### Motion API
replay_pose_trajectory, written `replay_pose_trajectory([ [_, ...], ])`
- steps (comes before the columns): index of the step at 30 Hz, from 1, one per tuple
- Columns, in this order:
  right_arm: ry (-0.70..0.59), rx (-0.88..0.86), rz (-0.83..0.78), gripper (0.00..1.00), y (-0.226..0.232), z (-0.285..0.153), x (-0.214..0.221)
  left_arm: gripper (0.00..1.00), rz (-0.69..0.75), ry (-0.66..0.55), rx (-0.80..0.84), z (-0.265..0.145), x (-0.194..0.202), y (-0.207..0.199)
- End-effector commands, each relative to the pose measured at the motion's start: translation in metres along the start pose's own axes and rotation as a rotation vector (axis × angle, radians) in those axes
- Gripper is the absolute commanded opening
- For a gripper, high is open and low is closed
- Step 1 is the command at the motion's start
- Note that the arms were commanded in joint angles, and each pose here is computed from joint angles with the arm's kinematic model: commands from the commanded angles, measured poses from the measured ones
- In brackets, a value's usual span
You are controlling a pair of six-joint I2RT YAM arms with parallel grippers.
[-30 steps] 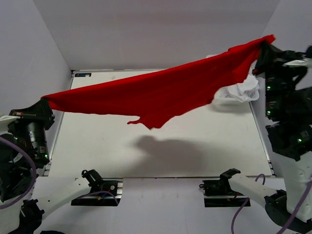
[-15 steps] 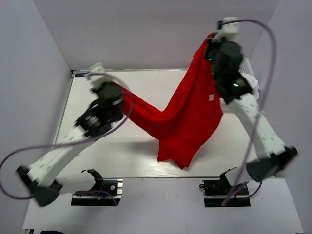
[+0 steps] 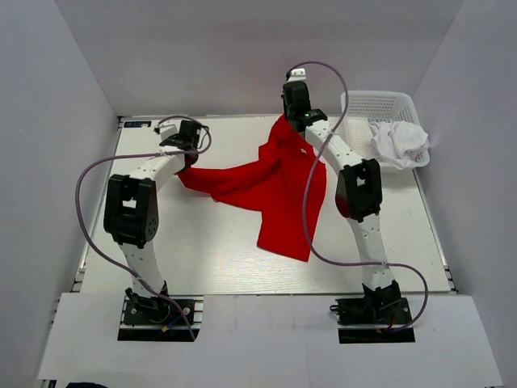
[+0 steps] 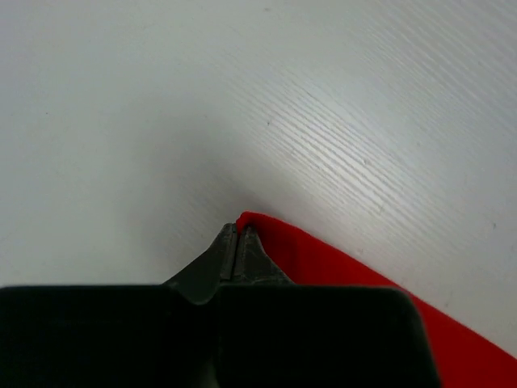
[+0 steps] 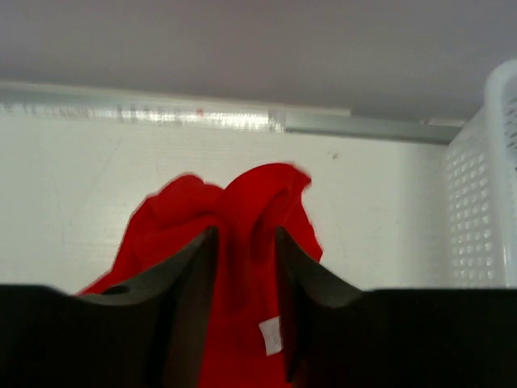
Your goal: Fold and stack the t-shirts
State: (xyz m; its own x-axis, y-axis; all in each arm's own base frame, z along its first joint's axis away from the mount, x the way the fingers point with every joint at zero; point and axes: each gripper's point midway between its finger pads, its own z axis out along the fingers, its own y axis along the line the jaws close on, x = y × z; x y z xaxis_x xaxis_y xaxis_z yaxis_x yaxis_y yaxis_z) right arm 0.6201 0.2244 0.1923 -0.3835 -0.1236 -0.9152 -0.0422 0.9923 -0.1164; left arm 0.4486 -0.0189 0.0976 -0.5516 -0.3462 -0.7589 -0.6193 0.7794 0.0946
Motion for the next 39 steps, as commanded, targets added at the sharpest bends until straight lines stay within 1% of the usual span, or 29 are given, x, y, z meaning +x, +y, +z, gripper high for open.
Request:
replay_pose_trajectory([
  [1, -0.055, -0.054, 0.034, 0.44, 0.005, -0.012, -0.030, 0.07, -0.068, 0.100, 0.039, -0.002, -0.005, -0.001],
  [2, -0.042, -0.086, 0.032, 0.79, 0.008, -0.017, -0.025, 0.14, -0.078, 0.114, 0.026, 0.006, -0.005, 0.005],
  [3, -0.051, -0.108, 0.035, 0.90, 0.012, -0.023, -0.028, 0.25, -0.088, 0.120, 0.026, 0.005, -0.008, 0.010],
  [4, -0.035, -0.134, 0.014, 0.90, 0.012, -0.032, -0.023, 0.63, -0.102, 0.120, 0.035, 0.003, -0.012, 0.011],
  [5, -0.055, -0.171, 0.016, 0.90, 0.016, -0.048, -0.036, 0.90, -0.116, 0.112, 0.035, 0.002, -0.018, 0.015],
  [6, -0.052, -0.225, 0.012, 0.90, 0.022, -0.065, -0.043, 1.00, -0.124, 0.124, 0.031, 0.002, -0.016, 0.023],
  [7, -0.019, -0.261, -0.001, 0.90, 0.028, -0.072, -0.032, 1.00, -0.137, 0.113, 0.050, -0.007, -0.022, 0.025],
  [8, -0.035, -0.356, 0.012, 0.90, 0.039, -0.095, -0.046, 1.00, -0.148, 0.110, 0.044, -0.008, -0.024, 0.032],
  [9, -0.022, -0.381, 0.009, 0.90, 0.044, -0.102, -0.044, 1.00, -0.148, 0.117, 0.050, -0.010, -0.018, 0.035],
  [10, 0.051, -0.421, -0.015, 0.90, 0.058, -0.115, -0.024, 1.00, -0.175, 0.115, 0.061, -0.011, -0.019, 0.037],
  [11, 0.068, -0.475, 0.009, 0.90, 0.065, -0.132, -0.024, 1.00, -0.192, 0.100, 0.084, -0.020, -0.025, 0.039],
  [12, 0.133, -0.495, -0.001, 0.90, 0.073, -0.139, -0.002, 1.00, -0.187, 0.123, 0.103, -0.021, -0.014, 0.039],
  [13, 0.172, -0.519, -0.009, 0.90, 0.082, -0.147, 0.011, 1.00, -0.185, 0.114, 0.131, -0.023, -0.016, 0.037],
  [14, 0.248, -0.530, 0.008, 0.90, 0.083, -0.160, 0.043, 1.00, -0.179, 0.117, 0.147, -0.026, -0.014, 0.037],
  [16, 0.263, -0.556, 0.016, 0.90, 0.093, -0.182, 0.056, 1.00, -0.173, 0.146, 0.171, -0.029, -0.001, 0.038],
  [17, 0.352, -0.546, 0.032, 0.90, 0.093, -0.193, 0.103, 1.00, -0.162, 0.163, 0.158, -0.026, 0.009, 0.042],
  [18, 0.371, -0.551, 0.035, 0.90, 0.094, -0.198, 0.116, 1.00, -0.157, 0.170, 0.154, -0.025, 0.012, 0.043],
  [19, 0.339, -0.587, 0.058, 0.90, 0.102, -0.211, 0.110, 1.00, -0.173, 0.163, 0.158, -0.028, 0.009, 0.043],
  [20, 0.421, -0.573, 0.063, 0.90, 0.097, -0.221, 0.150, 1.00, -0.165, 0.188, 0.140, -0.026, 0.021, 0.048],
  [21, 0.429, -0.573, 0.079, 0.90, 0.096, -0.228, 0.154, 1.00, -0.170, 0.192, 0.157, -0.028, 0.022, 0.046],
  [23, 0.496, -0.573, 0.060, 0.90, 0.098, -0.239, 0.192, 1.00, -0.169, 0.197, 0.226, -0.033, 0.028, 0.040],
  [24, 0.505, -0.569, 0.078, 0.90, 0.099, -0.240, 0.196, 1.00, -0.165, 0.200, 0.249, -0.035, 0.031, 0.039],
  [25, 0.531, -0.613, 0.071, 0.90, 0.108, -0.249, 0.207, 1.00, -0.168, 0.204, 0.269, -0.037, 0.034, 0.037],
  [26, 0.546, -0.616, 0.065, 0.90, 0.111, -0.251, 0.213, 1.00, -0.165, 0.228, 0.291, -0.038, 0.046, 0.037],
  [30, 0.658, -0.556, 0.034, 0.90, 0.108, -0.244, 0.252, 1.00, -0.157, 0.222, 0.323, -0.047, 0.060, 0.039],
  [31, 0.683, -0.507, 0.017, 0.90, 0.102, -0.236, 0.267, 1.00, -0.161, 0.206, 0.316, -0.048, 0.062, 0.045],
  [34, 0.718, -0.427, 0.030, 0.90, 0.090, -0.228, 0.277, 1.00, -0.176, 0.198, 0.310, -0.049, 0.061, 0.053],
  [35, 0.726, -0.358, 0.017, 0.90, 0.079, -0.219, 0.284, 1.00, -0.175, 0.192, 0.295, -0.048, 0.063, 0.058],
  [39, 0.734, -0.251, 0.016, 0.90, 0.051, -0.200, 0.287, 1.00, -0.167, 0.188, 0.255, -0.048, 0.066, 0.068],
])
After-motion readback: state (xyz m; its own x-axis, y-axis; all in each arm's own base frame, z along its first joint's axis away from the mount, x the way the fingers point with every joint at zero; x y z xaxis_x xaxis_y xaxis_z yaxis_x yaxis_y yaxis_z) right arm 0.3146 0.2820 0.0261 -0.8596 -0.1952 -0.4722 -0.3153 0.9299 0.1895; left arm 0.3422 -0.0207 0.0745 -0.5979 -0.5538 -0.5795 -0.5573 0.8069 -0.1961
